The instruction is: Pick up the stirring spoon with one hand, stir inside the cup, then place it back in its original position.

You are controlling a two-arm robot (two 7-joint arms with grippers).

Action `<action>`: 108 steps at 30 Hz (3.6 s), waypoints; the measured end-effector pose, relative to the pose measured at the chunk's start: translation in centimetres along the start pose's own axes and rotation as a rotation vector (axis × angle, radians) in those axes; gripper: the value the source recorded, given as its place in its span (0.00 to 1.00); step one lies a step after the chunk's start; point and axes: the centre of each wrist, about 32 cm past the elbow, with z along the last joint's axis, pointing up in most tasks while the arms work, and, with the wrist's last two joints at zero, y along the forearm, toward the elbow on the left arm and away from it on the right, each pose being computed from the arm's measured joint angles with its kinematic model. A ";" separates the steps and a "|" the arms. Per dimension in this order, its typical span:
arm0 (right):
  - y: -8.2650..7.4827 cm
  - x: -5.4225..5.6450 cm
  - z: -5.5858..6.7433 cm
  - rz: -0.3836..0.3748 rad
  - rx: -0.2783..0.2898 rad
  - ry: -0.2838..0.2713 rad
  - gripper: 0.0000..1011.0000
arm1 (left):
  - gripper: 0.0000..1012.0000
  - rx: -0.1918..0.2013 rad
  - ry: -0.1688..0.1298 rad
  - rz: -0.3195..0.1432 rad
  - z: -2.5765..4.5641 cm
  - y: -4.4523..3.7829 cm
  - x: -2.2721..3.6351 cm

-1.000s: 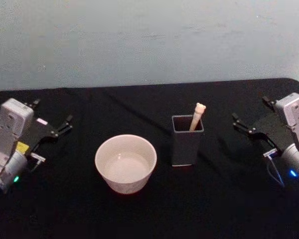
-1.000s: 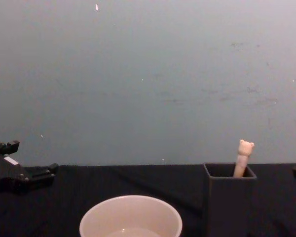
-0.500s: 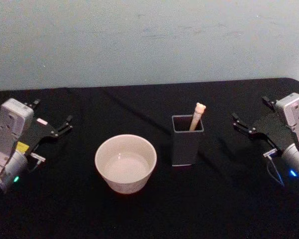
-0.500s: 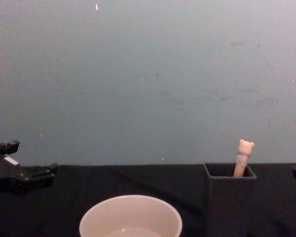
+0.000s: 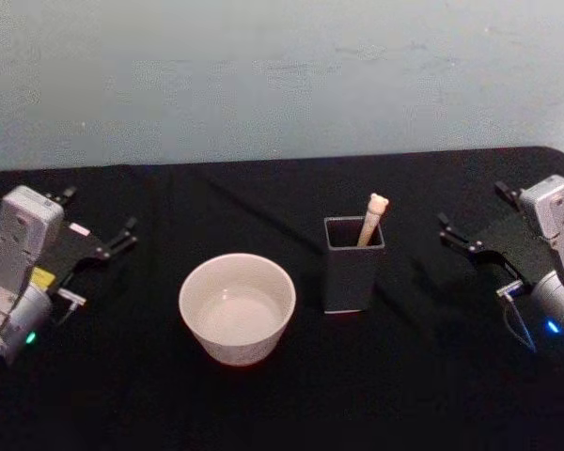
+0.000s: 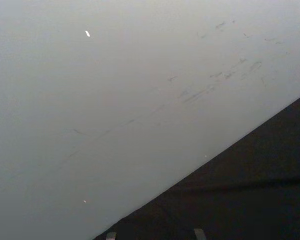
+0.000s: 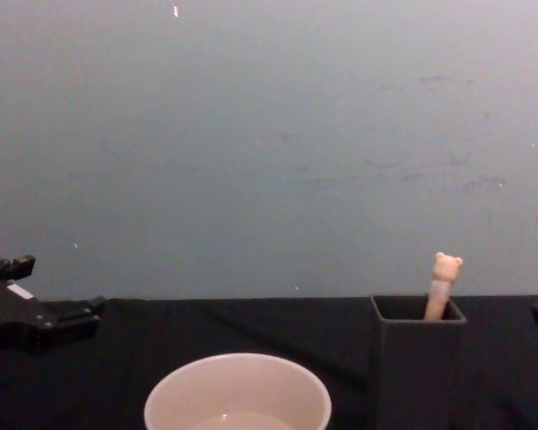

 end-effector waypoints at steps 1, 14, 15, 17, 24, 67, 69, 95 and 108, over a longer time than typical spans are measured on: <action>0.0 0.0 0.0 0.000 0.000 0.000 0.99 | 0.99 0.000 0.000 0.000 0.00 0.00 0.00; -0.3 1.1 0.3 0.009 -0.007 0.036 0.99 | 0.99 0.000 0.000 0.000 0.00 0.00 0.00; -0.5 1.3 0.4 0.014 -0.006 0.051 0.99 | 0.99 0.000 0.000 0.000 0.00 0.00 0.00; -1.0 1.9 0.6 0.030 -0.004 0.084 0.99 | 0.99 0.000 0.000 0.000 0.00 0.00 0.00; -3.4 3.1 0.7 0.133 0.001 0.169 0.99 | 0.99 0.000 0.000 0.000 0.00 0.00 0.00; 1.8 0.2 4.7 0.385 0.034 0.415 0.99 | 0.99 0.000 0.000 0.000 0.00 0.00 0.00; 2.1 0.2 4.8 0.386 0.028 0.417 0.99 | 0.99 0.000 0.000 0.000 0.00 0.00 0.00; 2.7 -0.3 4.6 0.406 0.002 0.411 0.99 | 0.99 0.000 0.000 0.000 0.00 0.00 0.00; 2.7 -0.2 4.6 0.404 0.003 0.410 0.93 | 0.99 0.000 0.000 0.000 0.00 0.00 0.00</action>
